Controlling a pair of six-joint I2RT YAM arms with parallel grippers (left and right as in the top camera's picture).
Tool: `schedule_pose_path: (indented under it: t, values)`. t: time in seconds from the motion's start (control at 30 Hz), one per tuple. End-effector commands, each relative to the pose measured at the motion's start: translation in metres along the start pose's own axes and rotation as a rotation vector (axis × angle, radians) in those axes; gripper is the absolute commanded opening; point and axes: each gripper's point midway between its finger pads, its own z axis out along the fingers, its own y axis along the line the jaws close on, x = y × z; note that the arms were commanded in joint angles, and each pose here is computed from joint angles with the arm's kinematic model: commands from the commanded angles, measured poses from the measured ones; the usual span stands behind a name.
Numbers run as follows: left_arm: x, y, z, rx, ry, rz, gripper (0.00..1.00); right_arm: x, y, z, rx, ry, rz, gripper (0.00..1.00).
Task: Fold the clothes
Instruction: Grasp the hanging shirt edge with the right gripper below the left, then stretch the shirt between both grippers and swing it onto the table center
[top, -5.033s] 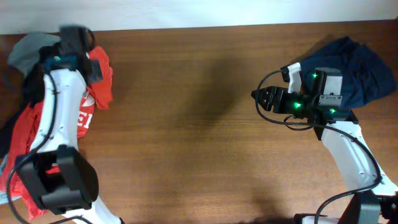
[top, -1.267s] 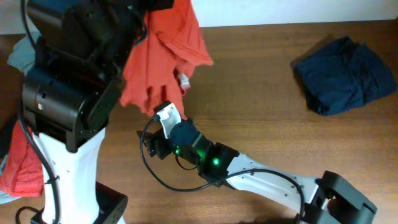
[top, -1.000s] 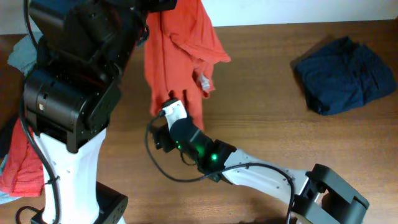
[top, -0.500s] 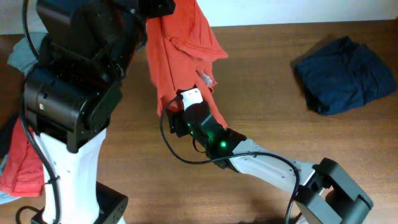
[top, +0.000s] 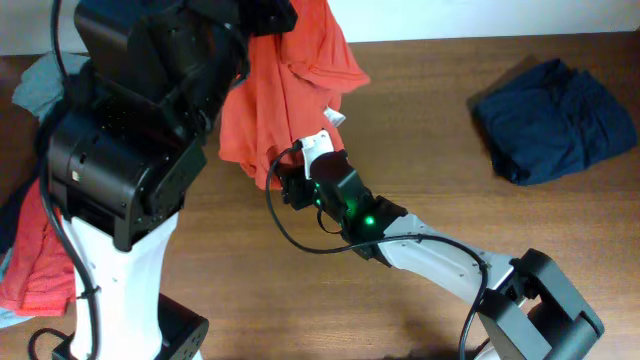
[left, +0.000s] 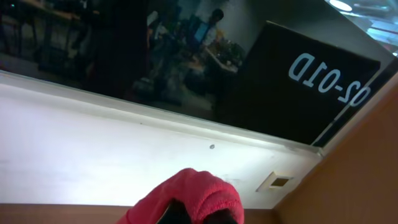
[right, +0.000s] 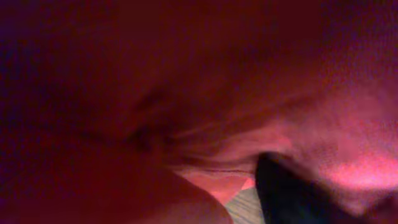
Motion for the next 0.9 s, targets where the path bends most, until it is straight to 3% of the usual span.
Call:
schedule_pose_path:
  t: [0.0, 0.17, 0.23, 0.3, 0.57, 0.87]
  values:
    - [-0.011, -0.001, -0.010, 0.003, -0.033, -0.005, 0.01, -0.007, 0.009, 0.001, -0.051, -0.008, -0.014, 0.44]
    - [-0.011, -0.001, -0.010, 0.003, -0.032, -0.005, 0.01, -0.007, 0.011, 0.001, -0.064, -0.004, -0.014, 0.39]
    - [-0.011, -0.001, -0.010, 0.003, -0.032, -0.005, 0.01, -0.007, 0.011, 0.001, -0.064, -0.004, -0.014, 0.27]
    - [-0.011, -0.001, -0.010, 0.001, -0.030, -0.004, 0.01, -0.007, 0.011, 0.001, -0.064, -0.004, -0.014, 0.05]
    - [-0.011, 0.029, -0.012, -0.164, -0.054, 0.012, 0.01, -0.017, 0.017, -0.016, -0.081, 0.002, -0.014, 0.04]
    - [-0.020, 0.080, -0.024, -0.436, -0.098, 0.126, 0.01, -0.064, 0.005, -0.101, -0.016, 0.048, -0.019, 0.04]
